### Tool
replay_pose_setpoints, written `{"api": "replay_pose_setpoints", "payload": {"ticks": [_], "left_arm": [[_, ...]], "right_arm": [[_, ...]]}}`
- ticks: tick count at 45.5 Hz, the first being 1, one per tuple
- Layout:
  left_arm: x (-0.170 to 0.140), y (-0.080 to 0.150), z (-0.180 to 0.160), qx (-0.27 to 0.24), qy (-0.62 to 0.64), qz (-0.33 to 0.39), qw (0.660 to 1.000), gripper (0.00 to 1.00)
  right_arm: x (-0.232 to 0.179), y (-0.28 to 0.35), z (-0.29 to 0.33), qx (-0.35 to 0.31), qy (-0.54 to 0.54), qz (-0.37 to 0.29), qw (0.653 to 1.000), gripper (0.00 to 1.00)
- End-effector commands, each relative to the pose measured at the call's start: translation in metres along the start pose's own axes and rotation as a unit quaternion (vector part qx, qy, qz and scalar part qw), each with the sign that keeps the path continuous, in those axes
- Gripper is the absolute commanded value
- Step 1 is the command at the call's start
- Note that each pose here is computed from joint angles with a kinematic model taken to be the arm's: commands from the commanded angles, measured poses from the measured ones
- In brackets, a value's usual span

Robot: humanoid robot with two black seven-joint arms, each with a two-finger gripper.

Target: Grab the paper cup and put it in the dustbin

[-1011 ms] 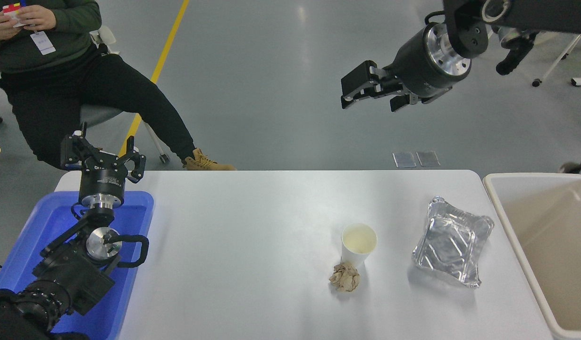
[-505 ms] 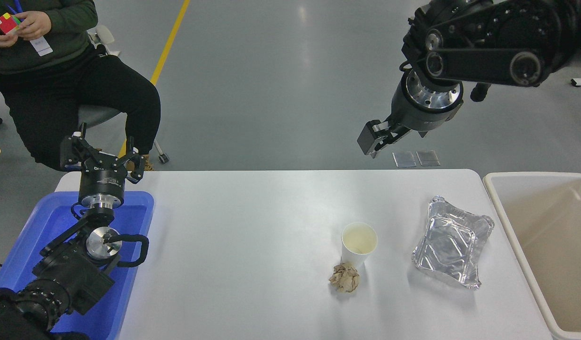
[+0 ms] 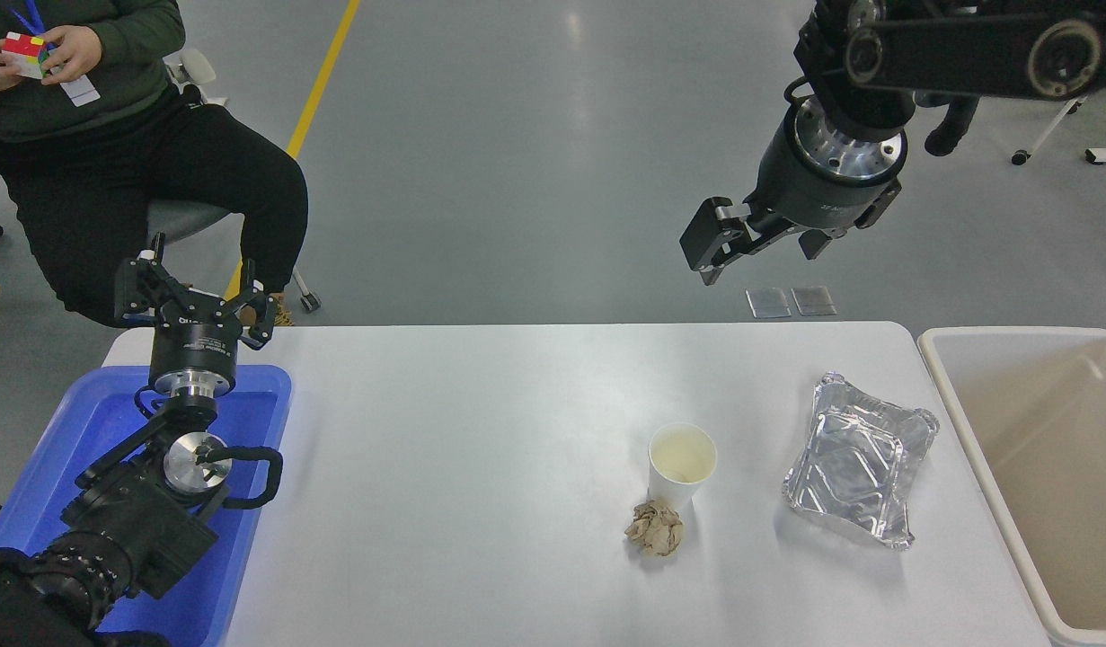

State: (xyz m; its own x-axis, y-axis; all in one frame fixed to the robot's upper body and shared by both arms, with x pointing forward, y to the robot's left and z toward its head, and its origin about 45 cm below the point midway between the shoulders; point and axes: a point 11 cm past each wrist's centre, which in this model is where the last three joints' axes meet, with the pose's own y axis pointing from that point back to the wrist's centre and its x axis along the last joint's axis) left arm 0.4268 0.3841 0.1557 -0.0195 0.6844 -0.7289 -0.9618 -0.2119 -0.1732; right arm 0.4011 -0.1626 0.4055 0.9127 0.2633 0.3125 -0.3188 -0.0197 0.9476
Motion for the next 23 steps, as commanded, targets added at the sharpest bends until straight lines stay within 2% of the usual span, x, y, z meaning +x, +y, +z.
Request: {"api": "replay_pose_setpoints", "payload": {"ticks": [1, 6, 13, 23], "left_arm": [[0.0, 0.0, 0.0, 0.0, 0.0, 0.0, 1.0, 0.99], [0.0, 0.0, 0.0, 0.0, 0.0, 0.0, 1.0, 0.99], [0.001, 0.0, 0.0, 0.0, 0.0, 0.001, 1.0, 0.99], [0.001, 0.0, 0.0, 0.0, 0.0, 0.001, 1.0, 0.99]], "right_arm": [[-0.001, -0.017, 0.002, 0.007, -0.008, 0.008, 1.0, 1.0], [-0.001, -0.031, 0.019, -0.02, -0.021, 0.029, 0.999, 1.0], [-0.011, -0.042, 0.029, -0.067, -0.03, 0.003, 0.997, 1.0], [-0.034, -0.076, 0.03, -0.049, -0.058, -0.044, 0.996, 1.0]]}}
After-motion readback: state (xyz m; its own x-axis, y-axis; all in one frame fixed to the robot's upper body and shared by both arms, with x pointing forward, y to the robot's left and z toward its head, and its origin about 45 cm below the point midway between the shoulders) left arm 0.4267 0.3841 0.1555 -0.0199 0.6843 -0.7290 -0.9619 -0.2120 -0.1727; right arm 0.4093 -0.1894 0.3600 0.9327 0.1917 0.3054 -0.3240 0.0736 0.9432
